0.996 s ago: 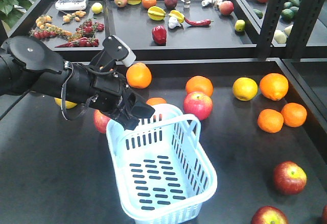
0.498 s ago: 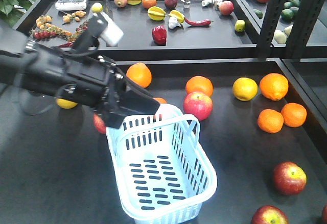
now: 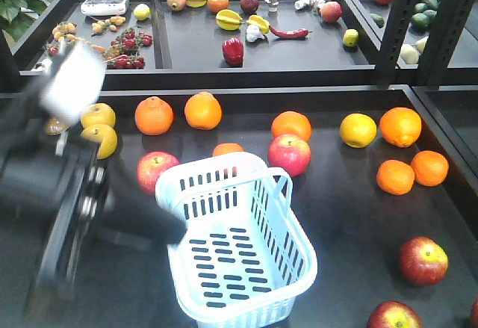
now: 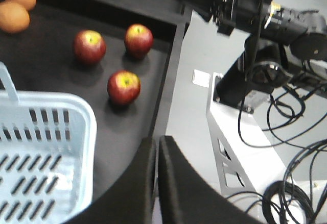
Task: Pick three apples into basket with both arms
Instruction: 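Open the left gripper and lift it off the basket handle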
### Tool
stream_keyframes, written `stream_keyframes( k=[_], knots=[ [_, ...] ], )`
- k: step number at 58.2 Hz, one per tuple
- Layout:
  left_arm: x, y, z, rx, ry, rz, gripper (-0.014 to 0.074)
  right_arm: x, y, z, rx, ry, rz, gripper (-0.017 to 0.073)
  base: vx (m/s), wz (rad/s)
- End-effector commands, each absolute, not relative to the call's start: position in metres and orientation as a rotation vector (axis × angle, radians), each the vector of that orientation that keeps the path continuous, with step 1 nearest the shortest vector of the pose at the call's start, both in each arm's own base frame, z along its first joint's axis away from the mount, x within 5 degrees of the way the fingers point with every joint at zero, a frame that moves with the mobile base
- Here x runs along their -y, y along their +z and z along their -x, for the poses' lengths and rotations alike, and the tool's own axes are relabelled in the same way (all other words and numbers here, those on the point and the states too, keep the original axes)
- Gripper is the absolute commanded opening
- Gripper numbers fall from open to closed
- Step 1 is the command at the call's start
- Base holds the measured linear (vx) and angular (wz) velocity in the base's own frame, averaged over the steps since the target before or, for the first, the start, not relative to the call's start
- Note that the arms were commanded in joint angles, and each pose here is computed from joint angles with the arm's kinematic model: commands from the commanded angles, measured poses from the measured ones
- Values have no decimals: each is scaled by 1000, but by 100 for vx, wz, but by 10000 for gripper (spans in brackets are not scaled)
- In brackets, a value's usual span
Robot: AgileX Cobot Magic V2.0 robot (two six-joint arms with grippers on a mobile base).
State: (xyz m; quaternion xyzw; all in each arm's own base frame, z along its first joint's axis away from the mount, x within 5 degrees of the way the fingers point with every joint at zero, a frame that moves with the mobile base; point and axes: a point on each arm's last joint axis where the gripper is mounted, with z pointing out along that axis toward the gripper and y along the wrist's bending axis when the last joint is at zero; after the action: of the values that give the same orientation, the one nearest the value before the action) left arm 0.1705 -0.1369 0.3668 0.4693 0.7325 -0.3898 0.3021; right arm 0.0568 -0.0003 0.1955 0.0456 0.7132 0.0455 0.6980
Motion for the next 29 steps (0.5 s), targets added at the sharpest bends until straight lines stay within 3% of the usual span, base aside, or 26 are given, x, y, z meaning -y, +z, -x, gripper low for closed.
stream_keyframes(
  k=[1, 15, 29],
  knots=[
    [132, 356, -153, -1946, -1069, -1152, -8, 0, 199, -56, -1518, 93, -79, -5, 0, 0],
    [109, 284, -116, -2075, -961, -939, -8, 0, 199, -56, -1517, 93, -79, -5, 0, 0],
    [91, 258, -93, -2022, -882, -716, -8, 0, 199, -56, -1517, 93, -79, -5, 0, 0]
  ],
)
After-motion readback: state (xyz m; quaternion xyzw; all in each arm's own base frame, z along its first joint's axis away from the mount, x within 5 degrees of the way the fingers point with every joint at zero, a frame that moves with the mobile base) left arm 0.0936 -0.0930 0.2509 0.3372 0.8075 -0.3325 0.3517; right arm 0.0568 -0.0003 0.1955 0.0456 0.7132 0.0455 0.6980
